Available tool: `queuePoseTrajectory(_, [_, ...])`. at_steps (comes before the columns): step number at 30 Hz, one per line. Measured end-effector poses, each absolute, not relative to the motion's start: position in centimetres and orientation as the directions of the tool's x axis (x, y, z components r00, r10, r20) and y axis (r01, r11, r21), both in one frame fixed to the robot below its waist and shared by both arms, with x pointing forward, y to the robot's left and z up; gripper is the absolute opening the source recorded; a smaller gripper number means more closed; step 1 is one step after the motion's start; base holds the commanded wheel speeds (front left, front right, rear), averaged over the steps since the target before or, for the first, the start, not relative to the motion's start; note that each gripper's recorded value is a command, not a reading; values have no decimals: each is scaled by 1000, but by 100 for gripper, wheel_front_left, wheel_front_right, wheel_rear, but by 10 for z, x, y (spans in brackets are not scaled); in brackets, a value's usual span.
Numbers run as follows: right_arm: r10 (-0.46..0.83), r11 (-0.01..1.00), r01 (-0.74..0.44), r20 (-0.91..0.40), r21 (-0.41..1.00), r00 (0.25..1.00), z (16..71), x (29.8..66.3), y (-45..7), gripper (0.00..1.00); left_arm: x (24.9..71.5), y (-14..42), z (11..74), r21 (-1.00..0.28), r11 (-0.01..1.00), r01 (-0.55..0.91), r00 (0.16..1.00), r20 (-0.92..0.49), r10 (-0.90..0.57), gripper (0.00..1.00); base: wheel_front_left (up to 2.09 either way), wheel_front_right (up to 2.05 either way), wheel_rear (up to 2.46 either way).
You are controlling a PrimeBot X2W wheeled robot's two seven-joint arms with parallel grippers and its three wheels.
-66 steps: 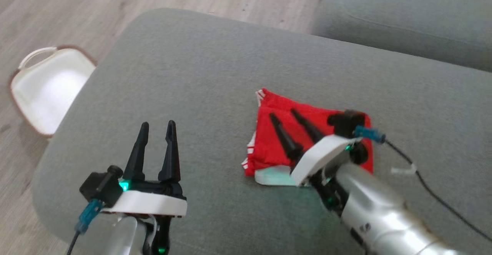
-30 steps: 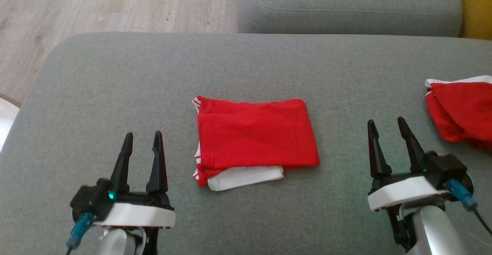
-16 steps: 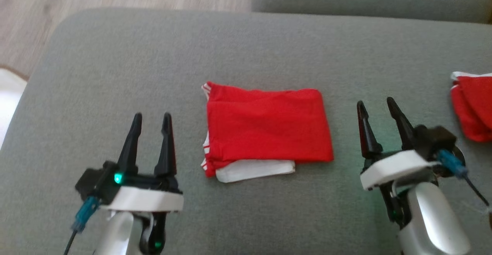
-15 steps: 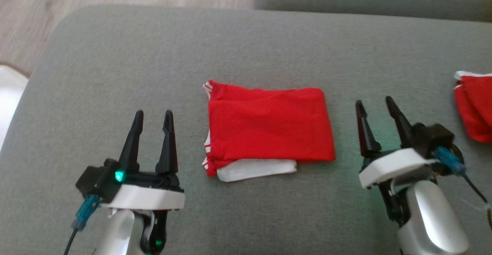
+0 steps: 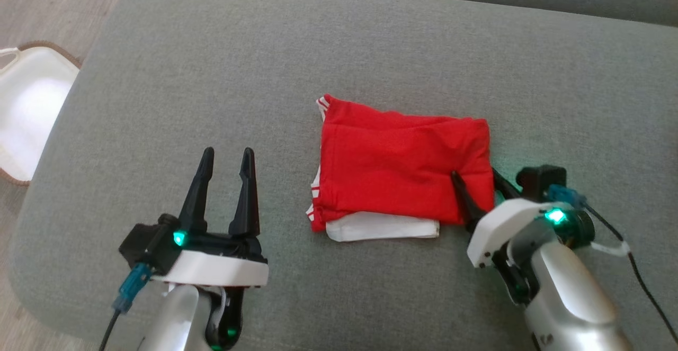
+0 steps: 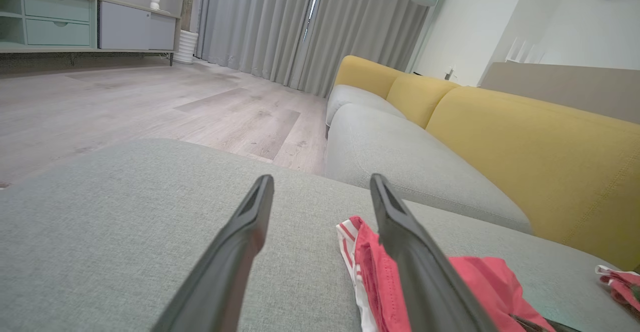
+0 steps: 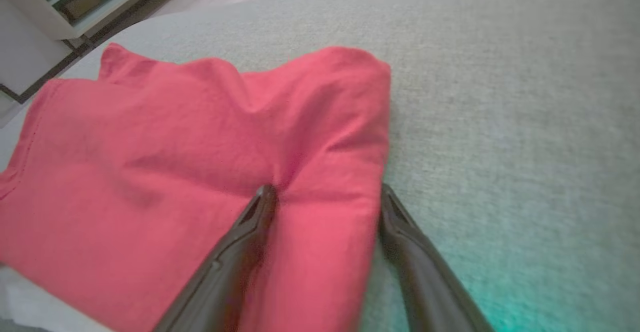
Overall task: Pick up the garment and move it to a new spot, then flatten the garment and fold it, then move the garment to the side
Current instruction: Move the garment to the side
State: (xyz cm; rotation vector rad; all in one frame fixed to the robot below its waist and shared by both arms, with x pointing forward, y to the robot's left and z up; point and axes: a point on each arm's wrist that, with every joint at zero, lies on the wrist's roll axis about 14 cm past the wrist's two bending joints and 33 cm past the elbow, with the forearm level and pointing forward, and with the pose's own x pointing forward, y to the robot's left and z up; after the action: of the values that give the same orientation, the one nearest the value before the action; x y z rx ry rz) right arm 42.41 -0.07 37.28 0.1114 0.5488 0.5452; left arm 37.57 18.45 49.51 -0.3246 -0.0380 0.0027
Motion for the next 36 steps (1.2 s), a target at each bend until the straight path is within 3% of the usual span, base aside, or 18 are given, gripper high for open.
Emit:
queuePoseTrajectory(3, [537, 841, -488, -472, 233, 699, 373, 428, 8, 100, 375, 186, 494, -318, 948, -3, 999, 34, 15, 100, 0, 0, 0])
queuePoseTrajectory(4, [541, 838, -496, -474, 228, 695, 373, 428, 10, 87, 375, 187, 494, -318, 948, -4, 999, 34, 16, 100, 0, 0, 0])
queuePoseTrajectory(5, [543, 835, -502, -477, 223, 691, 373, 429, 11, 40, 375, 187, 495, -318, 948, -6, 999, 34, 17, 100, 0, 0, 0])
queuePoseTrajectory(6, [543, 834, -507, -477, 217, 691, 373, 429, 11, 0, 375, 187, 495, -323, 946, -6, 999, 35, 19, 100, 0, 0, 0])
queuePoseTrajectory(17, [467, 863, -504, -337, -26, 818, 415, 452, -34, 0, 389, 142, 503, -328, 935, 132, 991, 66, -117, 100, 0, 0, 0])
queuePoseTrajectory(28, [200, 906, -280, -262, -317, 944, 480, 483, -197, 0, 424, 46, 543, -330, 846, 418, 908, 194, -372, 100, 0, 0, 0])
queuePoseTrajectory(36, [31, 883, -175, -318, -435, 948, 487, 479, -294, 0, 443, 12, 537, -354, 794, 494, 870, 200, -452, 100, 0, 0, 0])
